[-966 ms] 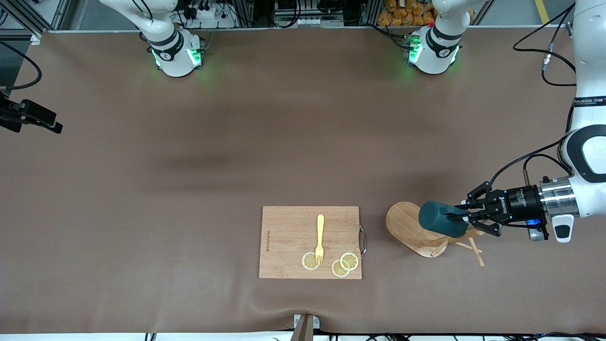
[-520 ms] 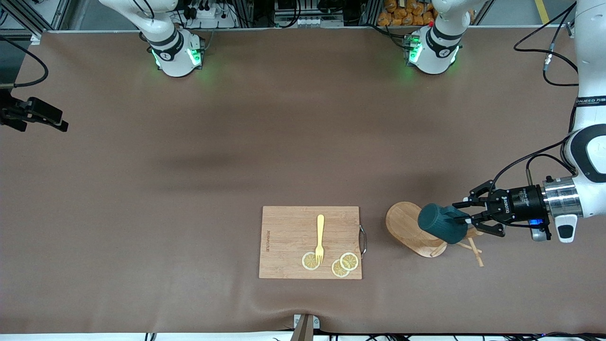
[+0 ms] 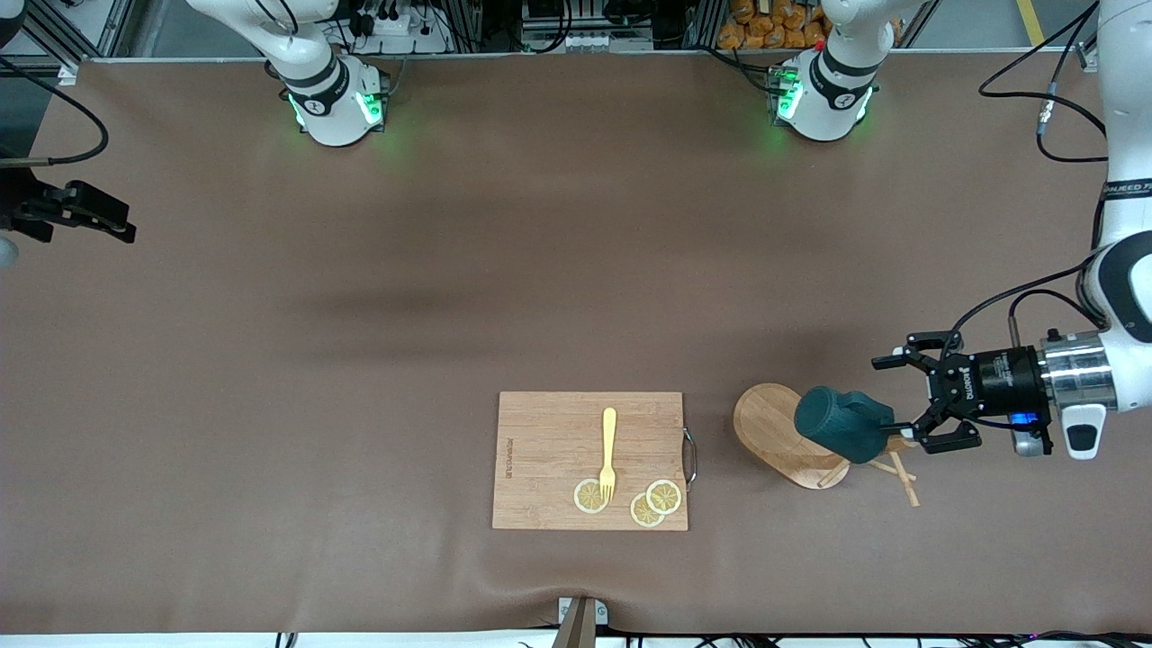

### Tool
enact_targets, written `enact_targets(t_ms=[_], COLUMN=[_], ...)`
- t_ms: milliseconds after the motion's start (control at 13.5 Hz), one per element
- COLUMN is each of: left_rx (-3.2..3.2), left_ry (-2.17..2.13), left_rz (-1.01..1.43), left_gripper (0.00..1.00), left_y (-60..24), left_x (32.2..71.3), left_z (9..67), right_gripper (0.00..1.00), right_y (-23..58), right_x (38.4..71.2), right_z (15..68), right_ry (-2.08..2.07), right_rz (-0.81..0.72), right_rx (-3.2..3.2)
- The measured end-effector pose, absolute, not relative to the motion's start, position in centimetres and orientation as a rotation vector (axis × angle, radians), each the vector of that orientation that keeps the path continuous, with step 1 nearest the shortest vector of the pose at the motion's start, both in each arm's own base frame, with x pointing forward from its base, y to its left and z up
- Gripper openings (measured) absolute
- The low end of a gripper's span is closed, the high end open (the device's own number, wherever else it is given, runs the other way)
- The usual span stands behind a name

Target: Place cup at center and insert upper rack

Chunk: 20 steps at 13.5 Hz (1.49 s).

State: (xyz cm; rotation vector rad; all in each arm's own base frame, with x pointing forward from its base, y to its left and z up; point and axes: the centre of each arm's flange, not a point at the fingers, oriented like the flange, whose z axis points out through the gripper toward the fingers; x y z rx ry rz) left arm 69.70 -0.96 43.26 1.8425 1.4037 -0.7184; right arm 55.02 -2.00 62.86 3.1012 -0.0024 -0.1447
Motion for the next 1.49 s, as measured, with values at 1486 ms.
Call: enact_targets(t_ms=[1486], left_rx=[2.920], left_ry=[0.507], left_rz=[-0.087], left_gripper=[1.00], left_y=[-1.0], left_x=[58.9], left_z=[62.6], right_gripper=[1.00], right_y=[-2.3], right_x=[54.6], right_z=[63.5], right_ry=[-0.026], right_rz=[-0.138], right_rx=[3.155])
